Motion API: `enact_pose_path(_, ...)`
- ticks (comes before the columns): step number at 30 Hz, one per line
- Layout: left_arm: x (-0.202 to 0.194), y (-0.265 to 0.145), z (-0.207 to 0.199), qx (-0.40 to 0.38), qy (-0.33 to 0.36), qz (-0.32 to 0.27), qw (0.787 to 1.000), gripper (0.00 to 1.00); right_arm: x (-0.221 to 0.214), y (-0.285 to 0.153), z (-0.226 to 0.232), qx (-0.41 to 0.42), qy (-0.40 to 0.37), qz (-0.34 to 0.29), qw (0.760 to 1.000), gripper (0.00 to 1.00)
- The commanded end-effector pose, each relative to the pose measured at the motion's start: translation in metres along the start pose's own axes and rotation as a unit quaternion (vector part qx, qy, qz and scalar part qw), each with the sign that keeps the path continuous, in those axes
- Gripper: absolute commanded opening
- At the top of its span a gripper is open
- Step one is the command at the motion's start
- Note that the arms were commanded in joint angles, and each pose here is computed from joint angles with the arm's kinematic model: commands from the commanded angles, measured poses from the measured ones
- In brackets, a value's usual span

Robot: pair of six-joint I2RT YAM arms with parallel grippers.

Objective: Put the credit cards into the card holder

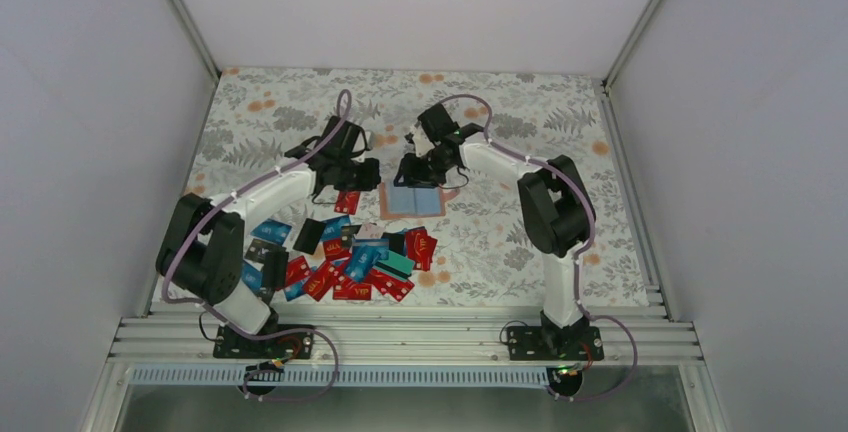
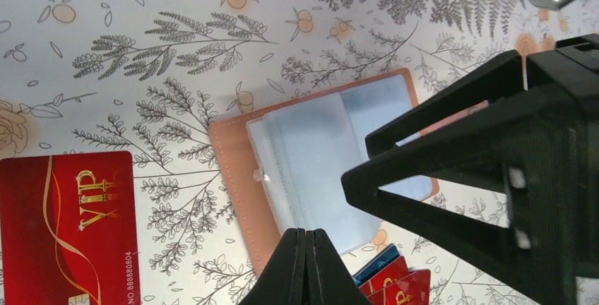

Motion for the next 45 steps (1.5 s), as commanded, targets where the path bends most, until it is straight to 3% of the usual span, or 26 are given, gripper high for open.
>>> enact_pose_path(1,0.002,-0.014,-0.006,0.001,0.012,-0.019,1.0,0.03,0.009,-0.017,-0.002,-0.033,-0.01,-0.028,0.999,0.4)
enact_pose_path(7,0.0,-0.02,-0.001,0.02,0.013,-0.034,0.999,0.03,-0.003,-0.035,-0.01,-0.049,-0.026,-0.049,0.997,0.38)
enact_pose_path(11,-0.004,-0.023,0.024,0.084,0.008,-0.044,0.995,0.08,-0.012,-0.037,-0.009,-0.035,-0.04,-0.05,0.997,0.4)
enact_pose_path(15,-0.009,-0.021,0.049,0.135,0.009,-0.035,0.99,0.23,-0.017,-0.038,-0.004,-0.011,-0.048,-0.055,0.997,0.43)
enact_pose_path(20,-0.016,-0.018,0.067,0.151,0.009,-0.017,0.988,0.38,-0.026,-0.043,0.029,0.086,-0.068,-0.052,0.993,0.46)
enact_pose_path(27,-0.056,-0.03,0.031,0.069,0.032,0.019,0.997,0.48,-0.066,-0.069,0.036,0.097,-0.063,-0.06,0.991,0.49)
enact_pose_path(33,-0.102,-0.026,-0.002,0.03,0.054,0.064,0.996,0.48,-0.137,-0.063,0.035,0.135,-0.044,0.0,0.99,0.5)
enact_pose_path(39,-0.134,-0.006,0.004,0.053,0.042,0.09,0.994,0.48,-0.176,-0.043,0.022,0.122,-0.029,0.028,0.992,0.51)
enact_pose_path(45,-0.159,0.003,0.019,0.103,0.057,0.113,0.987,0.61,-0.186,-0.026,0.026,0.109,-0.033,0.041,0.993,0.51)
Point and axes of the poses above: each gripper's point midway between its finger pads, its own y axis out along the fingers, its own z axis along the line the jaws close on, x = y × z, the point moved 2 cm from there along -y, back along the fingers
